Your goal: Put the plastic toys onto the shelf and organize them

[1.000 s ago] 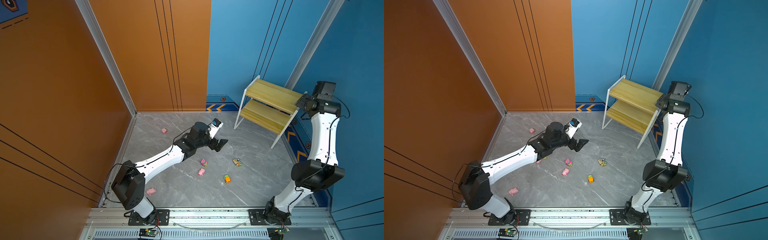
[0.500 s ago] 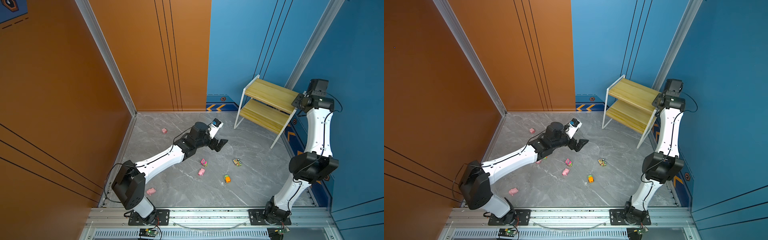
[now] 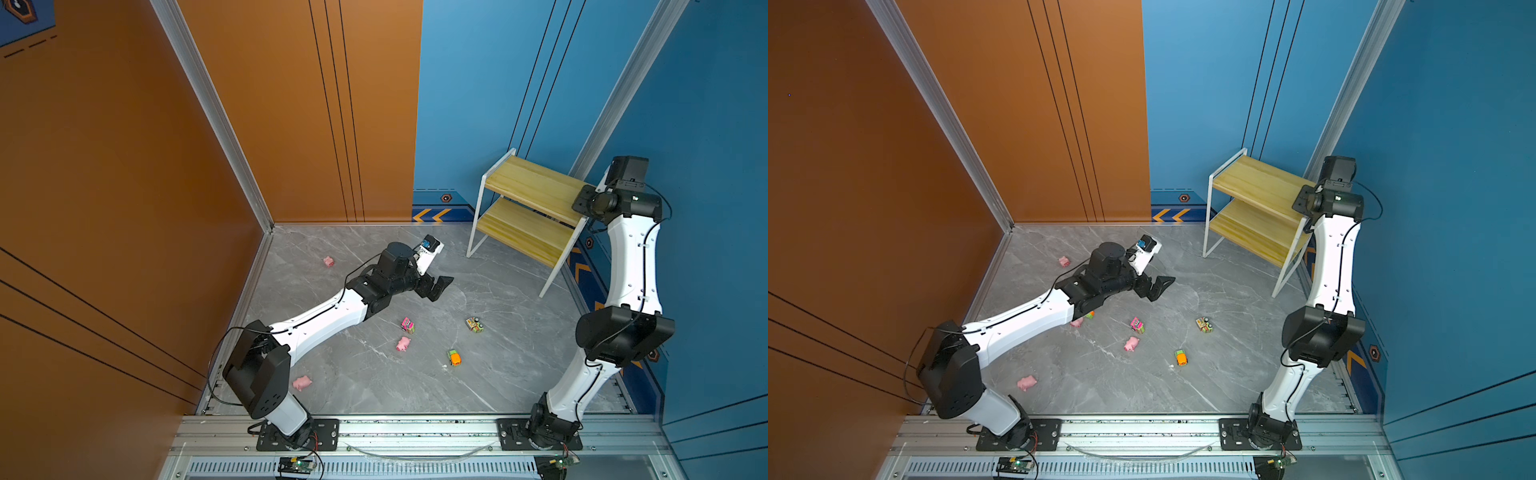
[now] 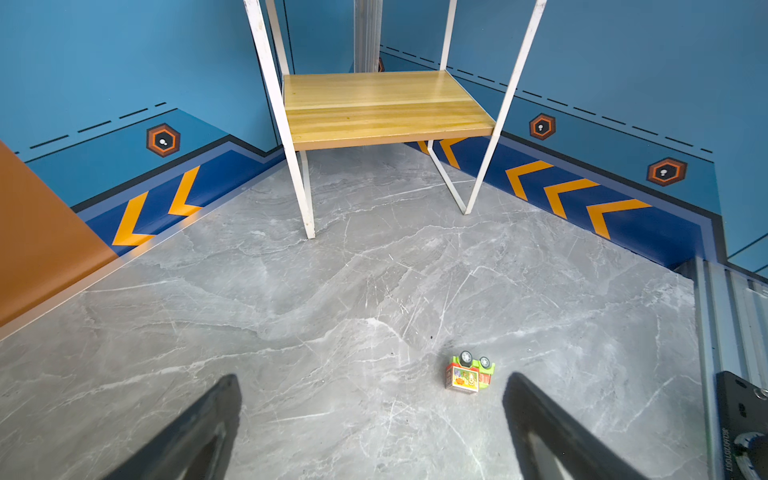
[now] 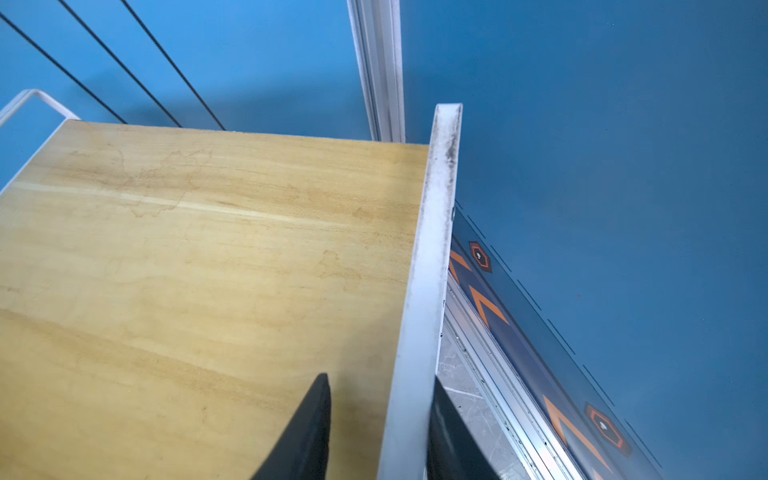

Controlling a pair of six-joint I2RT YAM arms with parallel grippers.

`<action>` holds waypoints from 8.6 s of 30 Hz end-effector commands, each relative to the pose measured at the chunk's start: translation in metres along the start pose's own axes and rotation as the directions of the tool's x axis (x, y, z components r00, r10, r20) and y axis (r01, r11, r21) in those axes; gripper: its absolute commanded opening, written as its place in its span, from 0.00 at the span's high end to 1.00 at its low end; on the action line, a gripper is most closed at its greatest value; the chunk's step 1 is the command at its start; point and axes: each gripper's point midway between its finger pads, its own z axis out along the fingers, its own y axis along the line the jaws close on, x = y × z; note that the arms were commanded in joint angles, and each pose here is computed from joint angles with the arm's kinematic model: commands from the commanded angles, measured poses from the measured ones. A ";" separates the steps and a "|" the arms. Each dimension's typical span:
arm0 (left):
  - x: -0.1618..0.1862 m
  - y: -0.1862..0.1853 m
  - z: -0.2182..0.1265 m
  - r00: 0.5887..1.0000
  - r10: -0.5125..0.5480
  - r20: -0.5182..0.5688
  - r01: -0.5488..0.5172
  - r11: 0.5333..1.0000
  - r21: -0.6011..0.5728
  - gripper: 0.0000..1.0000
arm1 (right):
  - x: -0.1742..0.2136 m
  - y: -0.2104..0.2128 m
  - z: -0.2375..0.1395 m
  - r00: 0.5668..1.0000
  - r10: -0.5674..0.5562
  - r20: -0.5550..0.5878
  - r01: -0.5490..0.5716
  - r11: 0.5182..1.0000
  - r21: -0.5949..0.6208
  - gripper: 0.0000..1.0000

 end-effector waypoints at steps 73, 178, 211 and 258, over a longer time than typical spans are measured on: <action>0.034 0.226 -0.168 0.933 -0.342 0.116 0.334 0.694 -0.639 0.03 | 0.064 0.300 -0.051 0.943 -0.316 0.107 0.311 0.716 -0.625 0.39; 0.138 0.110 -0.206 0.828 -0.538 -0.156 0.352 0.716 -0.603 0.00 | 0.223 0.167 -0.177 0.925 -0.296 0.236 0.376 0.793 -0.479 0.09; 0.149 0.062 -0.151 0.811 -0.439 -0.385 0.235 0.849 -0.473 0.00 | 0.430 0.105 -0.066 0.787 -0.508 -0.350 0.419 0.856 -0.301 0.24; 0.126 0.078 -0.165 0.871 -0.457 -0.182 0.371 0.853 -0.367 0.01 | 0.434 0.161 -0.063 0.824 -0.465 -0.324 0.352 0.868 -0.350 0.59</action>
